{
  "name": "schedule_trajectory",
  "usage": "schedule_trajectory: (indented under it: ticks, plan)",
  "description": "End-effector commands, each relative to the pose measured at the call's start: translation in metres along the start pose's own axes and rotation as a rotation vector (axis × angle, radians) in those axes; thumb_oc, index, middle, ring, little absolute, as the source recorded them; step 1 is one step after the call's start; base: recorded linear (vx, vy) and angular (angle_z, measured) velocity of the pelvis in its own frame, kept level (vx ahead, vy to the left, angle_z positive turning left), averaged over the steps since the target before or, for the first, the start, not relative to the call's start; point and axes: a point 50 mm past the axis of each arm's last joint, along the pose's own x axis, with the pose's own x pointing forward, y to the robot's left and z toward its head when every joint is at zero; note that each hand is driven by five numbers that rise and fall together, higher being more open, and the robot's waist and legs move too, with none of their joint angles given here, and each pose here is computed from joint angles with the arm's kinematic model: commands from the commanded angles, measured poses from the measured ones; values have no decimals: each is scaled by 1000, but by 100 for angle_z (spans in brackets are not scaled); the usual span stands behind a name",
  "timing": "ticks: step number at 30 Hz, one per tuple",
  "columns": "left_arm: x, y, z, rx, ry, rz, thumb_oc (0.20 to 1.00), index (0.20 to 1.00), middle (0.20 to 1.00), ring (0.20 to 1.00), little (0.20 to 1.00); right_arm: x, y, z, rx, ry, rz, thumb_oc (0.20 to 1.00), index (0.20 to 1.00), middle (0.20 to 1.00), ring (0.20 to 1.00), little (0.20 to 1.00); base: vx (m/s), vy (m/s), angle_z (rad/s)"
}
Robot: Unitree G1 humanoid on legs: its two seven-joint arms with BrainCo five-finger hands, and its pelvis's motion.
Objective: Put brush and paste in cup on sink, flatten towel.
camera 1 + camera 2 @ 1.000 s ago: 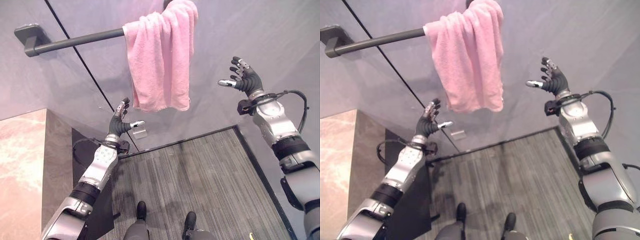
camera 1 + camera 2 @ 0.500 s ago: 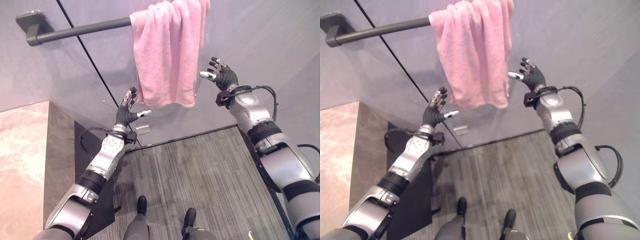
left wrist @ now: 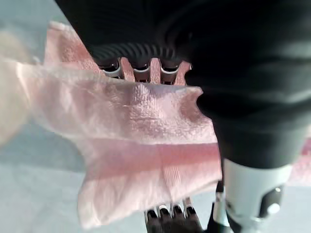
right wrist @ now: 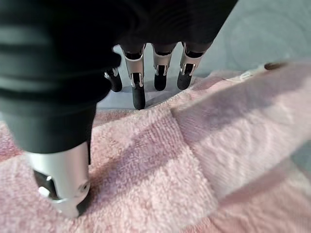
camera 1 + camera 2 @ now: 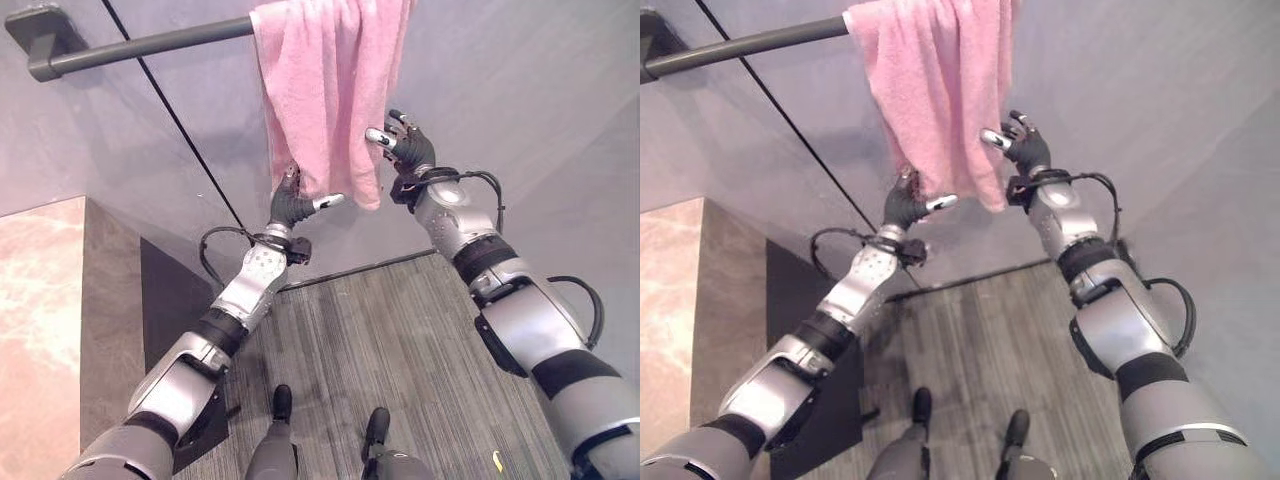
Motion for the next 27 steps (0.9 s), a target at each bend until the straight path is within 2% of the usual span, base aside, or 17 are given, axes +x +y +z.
schedule_trajectory:
  ticks: [1,6,7,8,9,10,11,16,20,22,27]
  plan:
    - [33,-5,46,74,-136,10,1000,1000,1000,1000,1000,7,53,72,47,-251,132,1000,1000,1000,1000,1000,-3,53,0]
    - [39,-8,51,101,-133,34,1000,1000,1000,1000,1000,6,63,68,18,-247,161,1000,1000,1000,1000,1000,-4,17,-2]
    - [41,-8,52,106,-133,40,1000,1000,1000,1000,1000,6,64,68,11,-246,162,931,931,931,931,931,-10,32,-3]
    - [42,-9,53,110,-129,51,1000,1000,1000,1000,1000,6,65,68,13,-248,160,580,580,580,580,580,-12,31,-3]
    - [44,-10,53,101,-122,63,460,460,460,460,460,6,66,67,31,-248,157,288,288,288,288,288,0,0,0]
    - [44,-10,53,101,-122,63,329,329,329,329,329,6,66,67,31,-248,157,225,225,225,225,225,0,0,0]
    - [44,-8,54,95,-121,81,200,200,200,200,200,5,65,67,38,-258,154,200,200,200,200,200,0,0,0]
    - [39,0,52,90,-135,106,200,200,200,200,200,0,59,70,53,-301,149,200,200,200,200,200,5,12,0]
    - [27,23,45,81,-142,162,200,200,200,200,200,-11,42,69,18,-356,141,200,200,200,200,200,12,16,6]
    - [10,43,38,59,-156,221,200,200,200,200,200,-24,27,61,-18,-402,134,200,200,200,200,200,23,35,8]
    - [-13,62,35,50,-197,265,200,200,200,200,200,-49,28,59,-73,-505,184,200,200,200,200,200,16,29,5]
